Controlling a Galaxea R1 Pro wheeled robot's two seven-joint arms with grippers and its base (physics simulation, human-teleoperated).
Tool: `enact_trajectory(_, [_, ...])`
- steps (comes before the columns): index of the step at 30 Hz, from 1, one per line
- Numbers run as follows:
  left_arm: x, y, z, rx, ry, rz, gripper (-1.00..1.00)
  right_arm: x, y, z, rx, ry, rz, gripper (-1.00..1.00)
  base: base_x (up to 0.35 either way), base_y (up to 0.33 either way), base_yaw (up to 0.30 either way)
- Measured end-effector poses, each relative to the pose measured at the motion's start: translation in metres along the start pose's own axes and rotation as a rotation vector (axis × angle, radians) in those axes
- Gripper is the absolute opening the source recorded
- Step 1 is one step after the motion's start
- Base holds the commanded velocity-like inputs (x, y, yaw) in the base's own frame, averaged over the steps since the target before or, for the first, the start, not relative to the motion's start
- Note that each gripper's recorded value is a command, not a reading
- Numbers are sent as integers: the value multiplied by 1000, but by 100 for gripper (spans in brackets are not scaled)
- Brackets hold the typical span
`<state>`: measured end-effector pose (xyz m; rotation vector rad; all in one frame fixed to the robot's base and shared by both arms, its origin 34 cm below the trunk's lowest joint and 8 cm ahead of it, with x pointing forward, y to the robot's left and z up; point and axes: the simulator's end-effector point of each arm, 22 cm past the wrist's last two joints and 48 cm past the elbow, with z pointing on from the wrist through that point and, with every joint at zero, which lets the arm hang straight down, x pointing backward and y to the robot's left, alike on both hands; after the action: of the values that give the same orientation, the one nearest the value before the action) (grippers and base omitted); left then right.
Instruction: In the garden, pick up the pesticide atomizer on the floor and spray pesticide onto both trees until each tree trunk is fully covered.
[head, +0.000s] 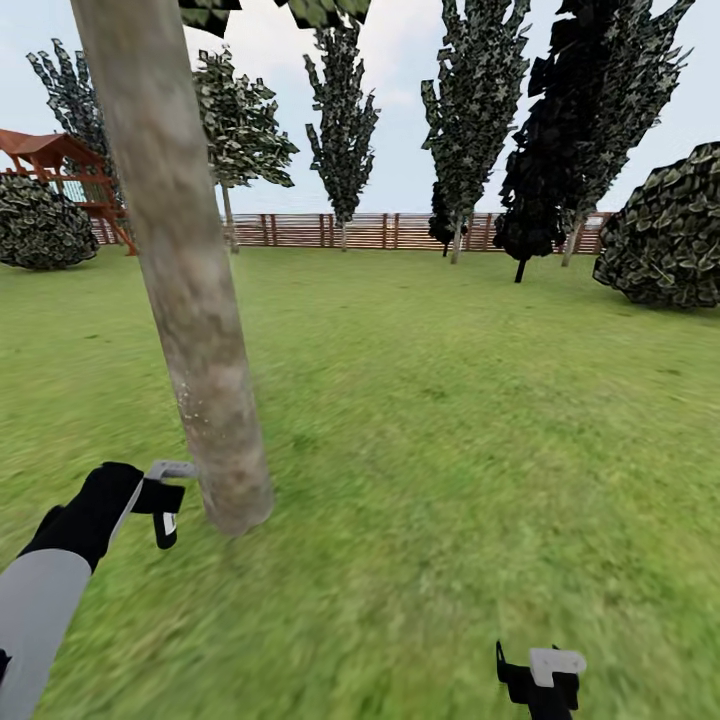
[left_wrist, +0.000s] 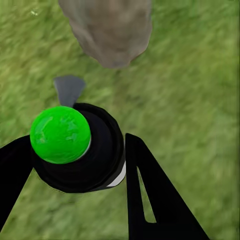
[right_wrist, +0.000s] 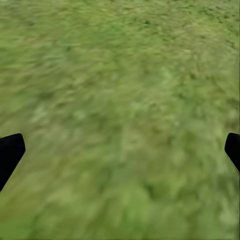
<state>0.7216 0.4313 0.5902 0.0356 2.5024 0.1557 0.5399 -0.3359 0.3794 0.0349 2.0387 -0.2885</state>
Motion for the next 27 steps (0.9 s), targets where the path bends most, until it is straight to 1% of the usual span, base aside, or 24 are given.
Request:
enact_trajectory(3, [12,9,6,-40,28,-4,-100,0,0,0,0,0,0,100,227,-202,207])
enact_trajectory(9, [18,9,9,-47,41,-11,-100,0,0,0,0,-1,0,100,181,-188,269])
enact_trajectory(10, [18,9,9,-47,42,-11,-100,0,0,0,0,-1,0,100,36,-42,151])
enact_trajectory(12, [34,9,14,-49,64,-9,-100,0,0,0,0,-1,0,100,15,-18,64])
enact_trajectory(13, [38,9,15,-49,66,-7,-100,0,0,0,0,-1,0,100,8,-9,32])
enact_trajectory(15, [43,8,18,-48,62,1,-100,0,0,0,0,-1,0,100,3,-4,14])
enact_trajectory(17, [59,4,28,-44,54,17,-100,0,0,0,0,-1,0,100,1,-1,3])
enact_trajectory(19, [58,-9,31,-33,39,19,-100,0,0,0,0,-1,0,100,0,0,1])
enact_trajectory(22, [52,-72,37,44,22,31,-100,0,0,0,0,-1,0,100,0,0,0])
enact_trajectory(23, [51,-81,38,53,20,38,-100,0,1,0,-1,0,0,100,0,0,0])
enact_trajectory(25, [51,-82,38,49,20,42,-100,0,0,0,-1,0,0,100,0,0,0])
enact_trajectory(26, [51,-74,38,37,21,45,-100,0,0,0,0,0,0,100,0,0,0])
enact_trajectory(27, [52,-57,37,10,23,47,-100,0,0,0,-1,0,0,100,0,0,0])
